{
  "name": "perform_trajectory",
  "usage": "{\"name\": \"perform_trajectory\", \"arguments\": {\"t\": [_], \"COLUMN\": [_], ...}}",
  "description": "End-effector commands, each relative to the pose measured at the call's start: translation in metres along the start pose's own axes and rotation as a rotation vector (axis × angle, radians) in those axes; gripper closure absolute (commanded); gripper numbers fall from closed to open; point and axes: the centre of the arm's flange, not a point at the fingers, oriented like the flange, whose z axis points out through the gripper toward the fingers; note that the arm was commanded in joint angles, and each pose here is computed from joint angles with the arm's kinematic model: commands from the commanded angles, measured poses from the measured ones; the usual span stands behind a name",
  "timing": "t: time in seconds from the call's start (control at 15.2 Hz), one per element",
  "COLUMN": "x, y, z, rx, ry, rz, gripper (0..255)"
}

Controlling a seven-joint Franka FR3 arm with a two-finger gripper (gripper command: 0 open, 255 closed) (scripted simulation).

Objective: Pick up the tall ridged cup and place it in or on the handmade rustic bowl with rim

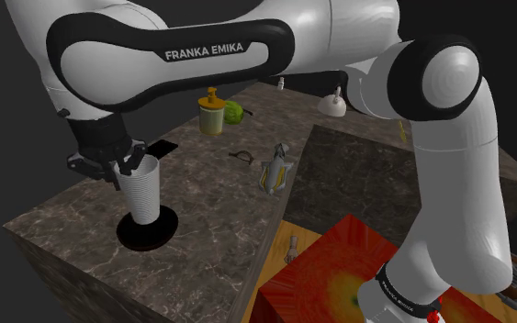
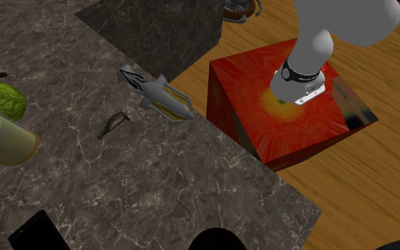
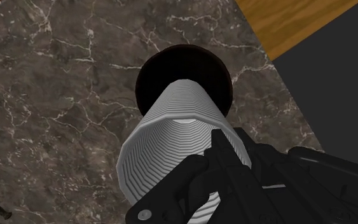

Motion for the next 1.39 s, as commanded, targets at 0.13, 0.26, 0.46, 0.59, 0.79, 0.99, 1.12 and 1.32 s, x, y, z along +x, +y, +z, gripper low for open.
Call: {"name": "perform_trajectory", "arguments": {"t": [0.13,0.26,0.46,0.59,0.79,0.99,1.12,1.32], "x": [-0.001,-0.001,-0.001,-0.001,-0.001,-0.001,-0.001,-0.001], "y": [-0.002,-0.002,-0.003,-0.003,-0.003,-0.003,-0.003,-0.002], "z": [0.023,0.03,0.03,0.03,0.03,0.03,0.03,-0.01], "rx": [0.001,0.001,0.001,0.001,0.001,0.001,0.001,0.001], "ry": [0.0,0.0,0.0,0.0,0.0,0.0,0.0,0.0], "rz": [0.0,0.0,0.0,0.0,0.0,0.0,0.0,0.0], "gripper": [255,255,255,255,0,0,0,0]}}
